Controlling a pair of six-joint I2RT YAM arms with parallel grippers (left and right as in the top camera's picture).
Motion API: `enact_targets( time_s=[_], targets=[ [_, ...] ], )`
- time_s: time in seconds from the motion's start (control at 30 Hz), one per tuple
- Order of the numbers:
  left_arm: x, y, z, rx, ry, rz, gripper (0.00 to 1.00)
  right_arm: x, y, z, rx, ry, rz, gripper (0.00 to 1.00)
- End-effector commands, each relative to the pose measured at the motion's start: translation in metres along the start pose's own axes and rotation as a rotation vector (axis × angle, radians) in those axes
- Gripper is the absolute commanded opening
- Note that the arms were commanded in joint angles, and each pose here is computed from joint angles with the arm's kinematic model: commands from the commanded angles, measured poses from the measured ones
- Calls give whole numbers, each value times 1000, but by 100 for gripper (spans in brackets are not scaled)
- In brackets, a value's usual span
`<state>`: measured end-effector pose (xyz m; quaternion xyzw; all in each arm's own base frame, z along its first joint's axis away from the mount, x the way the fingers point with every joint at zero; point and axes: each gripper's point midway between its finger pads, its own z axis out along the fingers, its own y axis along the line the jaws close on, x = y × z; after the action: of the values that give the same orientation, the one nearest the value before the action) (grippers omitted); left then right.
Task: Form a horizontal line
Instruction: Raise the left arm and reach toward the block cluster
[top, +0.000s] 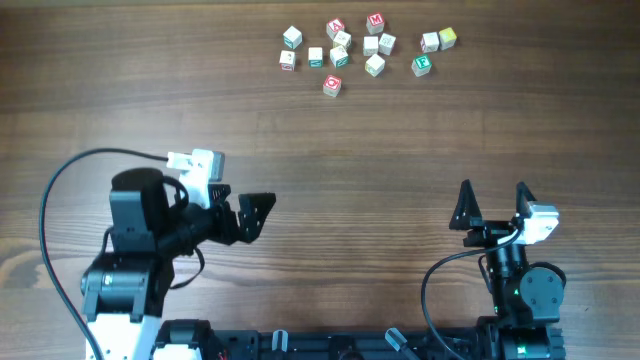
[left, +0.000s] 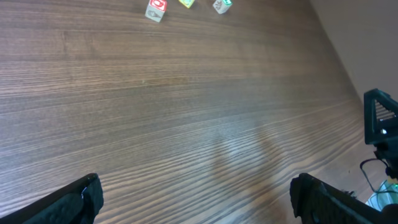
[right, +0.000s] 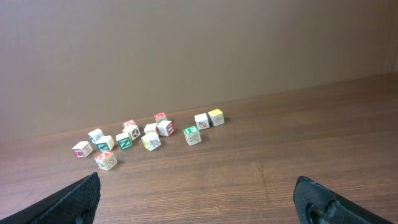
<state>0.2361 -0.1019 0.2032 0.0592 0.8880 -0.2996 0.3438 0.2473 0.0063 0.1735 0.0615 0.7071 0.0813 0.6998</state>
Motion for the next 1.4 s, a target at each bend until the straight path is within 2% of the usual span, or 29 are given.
enact_targets(
  time_s=[0.0,0.23,0.63,0.77,1.07,1.23,1.37],
  targets=[
    [-27,-3,-4,-11,-27,-3,100,-1,1,0,-6,-3,-16,100],
    [-58,7,3,-76,24,-41,100,-1,1,0,-6,-3,-16,100],
    [-100,15,21,-89,48,-57,100,-1,1,0,-6,-3,-16,100],
    [-114,28,32,-157,55,-48,100,-1,1,0,-6,-3,-16,100],
    [-125,28,72,-159,86,-1,100,-1,1,0,-6,-3,-16,100],
    [-125,48,84,-239,91,-25,100,-1,1,0,-6,-3,-17,100],
    [-126,50,86,-240,87,-23,100,-1,1,0,-6,-3,-16,100]
  ],
)
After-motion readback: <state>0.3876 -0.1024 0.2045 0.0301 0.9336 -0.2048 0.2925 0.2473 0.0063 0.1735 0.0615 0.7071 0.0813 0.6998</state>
